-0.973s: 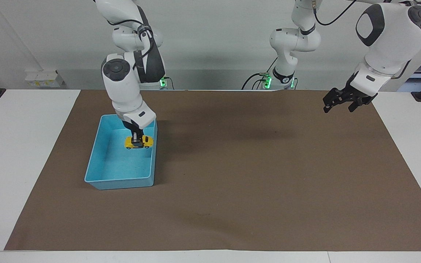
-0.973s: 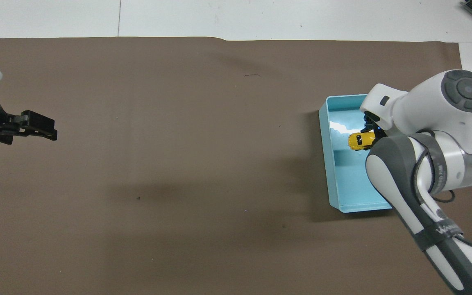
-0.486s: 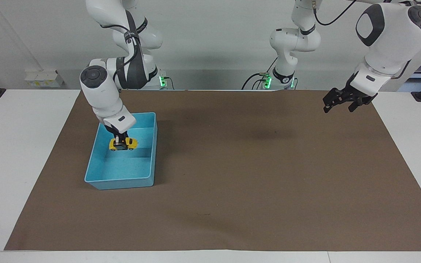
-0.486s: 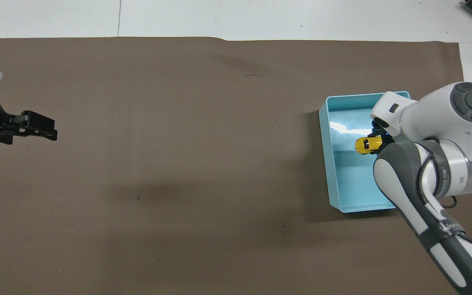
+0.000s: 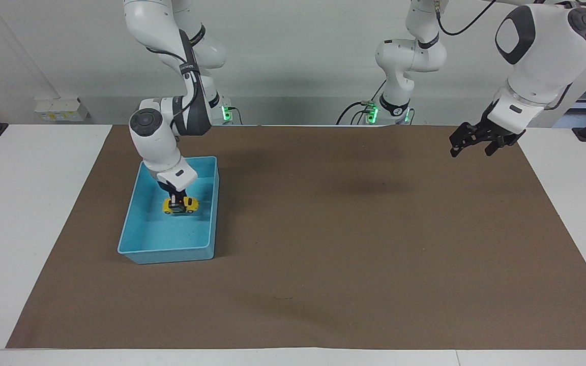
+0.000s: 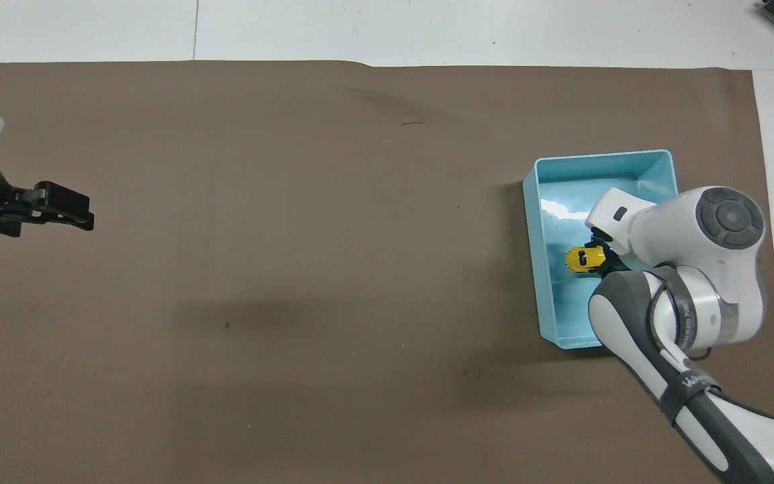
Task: Wind up and store yellow beetle car
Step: 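Lower the car into the bin and open the right gripper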
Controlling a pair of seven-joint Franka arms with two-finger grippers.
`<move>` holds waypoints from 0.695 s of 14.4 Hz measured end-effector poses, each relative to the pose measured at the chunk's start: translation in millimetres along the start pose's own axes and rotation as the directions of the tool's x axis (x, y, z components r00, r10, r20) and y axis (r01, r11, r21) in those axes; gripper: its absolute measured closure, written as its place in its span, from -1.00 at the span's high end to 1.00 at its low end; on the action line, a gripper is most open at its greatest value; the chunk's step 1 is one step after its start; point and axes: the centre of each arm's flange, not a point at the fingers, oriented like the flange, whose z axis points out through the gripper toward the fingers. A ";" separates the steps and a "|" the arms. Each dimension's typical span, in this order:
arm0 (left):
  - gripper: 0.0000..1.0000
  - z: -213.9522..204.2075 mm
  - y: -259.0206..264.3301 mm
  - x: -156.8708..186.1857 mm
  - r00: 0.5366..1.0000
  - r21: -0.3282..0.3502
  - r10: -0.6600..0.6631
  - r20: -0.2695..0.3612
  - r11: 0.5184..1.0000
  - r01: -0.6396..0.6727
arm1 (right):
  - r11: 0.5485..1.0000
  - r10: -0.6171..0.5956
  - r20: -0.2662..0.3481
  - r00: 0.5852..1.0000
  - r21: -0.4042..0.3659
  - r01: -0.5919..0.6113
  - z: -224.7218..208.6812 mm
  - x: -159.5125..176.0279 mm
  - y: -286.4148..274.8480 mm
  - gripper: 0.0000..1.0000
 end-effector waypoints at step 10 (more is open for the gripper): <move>1.00 0.0 0.0 0.0 1.000 0.000 0.000 0.000 1.000 0.000 | 1.000 0.004 -0.007 1.000 0.004 -0.004 19.1 -2.2 -2.2 -0.11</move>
